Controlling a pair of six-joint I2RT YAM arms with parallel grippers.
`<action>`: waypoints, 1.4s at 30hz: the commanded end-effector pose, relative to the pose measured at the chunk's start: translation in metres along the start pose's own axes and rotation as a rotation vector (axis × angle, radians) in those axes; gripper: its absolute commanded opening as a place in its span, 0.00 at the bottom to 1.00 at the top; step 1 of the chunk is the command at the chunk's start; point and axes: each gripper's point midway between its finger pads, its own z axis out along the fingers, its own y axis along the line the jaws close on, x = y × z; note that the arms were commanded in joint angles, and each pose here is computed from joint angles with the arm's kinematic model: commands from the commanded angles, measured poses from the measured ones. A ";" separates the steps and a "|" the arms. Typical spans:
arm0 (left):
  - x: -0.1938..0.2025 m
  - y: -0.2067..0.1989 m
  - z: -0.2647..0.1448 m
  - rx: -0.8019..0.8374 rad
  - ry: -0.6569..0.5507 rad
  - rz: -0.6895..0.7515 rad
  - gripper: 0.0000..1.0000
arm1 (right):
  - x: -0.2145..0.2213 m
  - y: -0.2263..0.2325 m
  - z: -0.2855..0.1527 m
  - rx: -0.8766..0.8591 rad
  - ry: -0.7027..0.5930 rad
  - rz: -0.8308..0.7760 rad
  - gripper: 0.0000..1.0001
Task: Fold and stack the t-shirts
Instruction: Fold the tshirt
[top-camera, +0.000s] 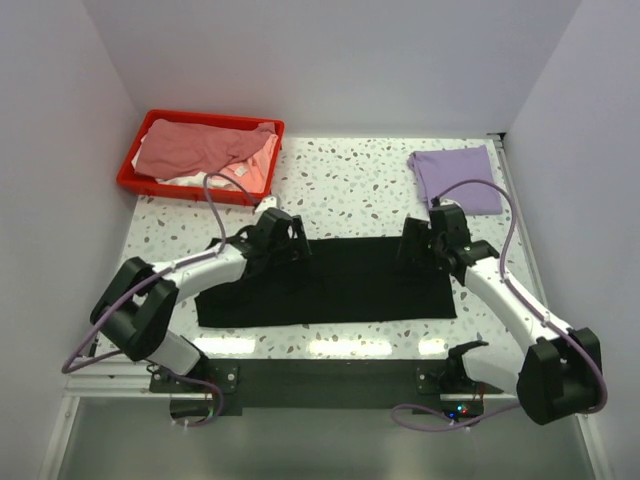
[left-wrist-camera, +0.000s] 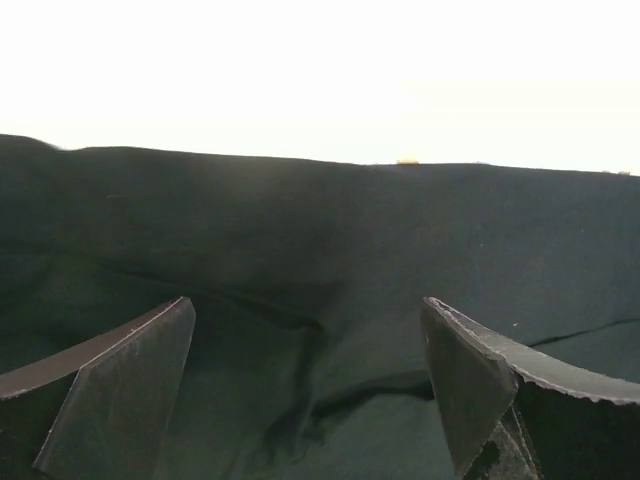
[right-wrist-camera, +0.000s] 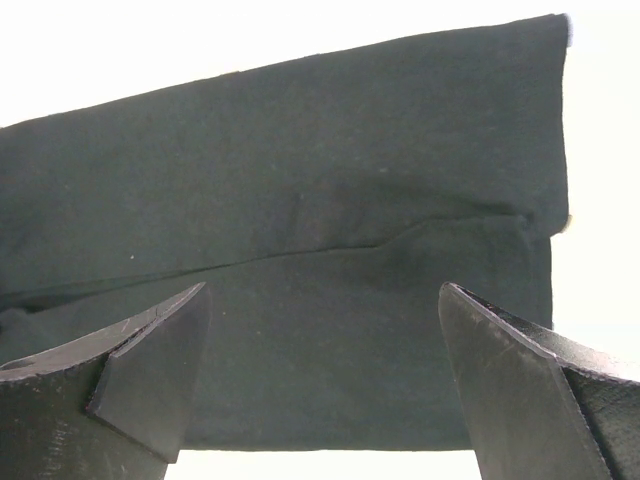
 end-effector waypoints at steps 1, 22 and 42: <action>-0.022 0.014 -0.030 -0.047 -0.112 -0.002 1.00 | -0.015 0.024 0.009 -0.095 -0.011 -0.015 0.99; -0.051 0.055 -0.013 -0.107 -0.225 -0.075 1.00 | -0.008 0.040 0.028 -0.105 0.052 -0.028 0.99; -0.068 0.074 -0.046 -0.175 -0.273 -0.137 1.00 | -0.020 0.037 0.067 -0.014 0.086 -0.055 0.99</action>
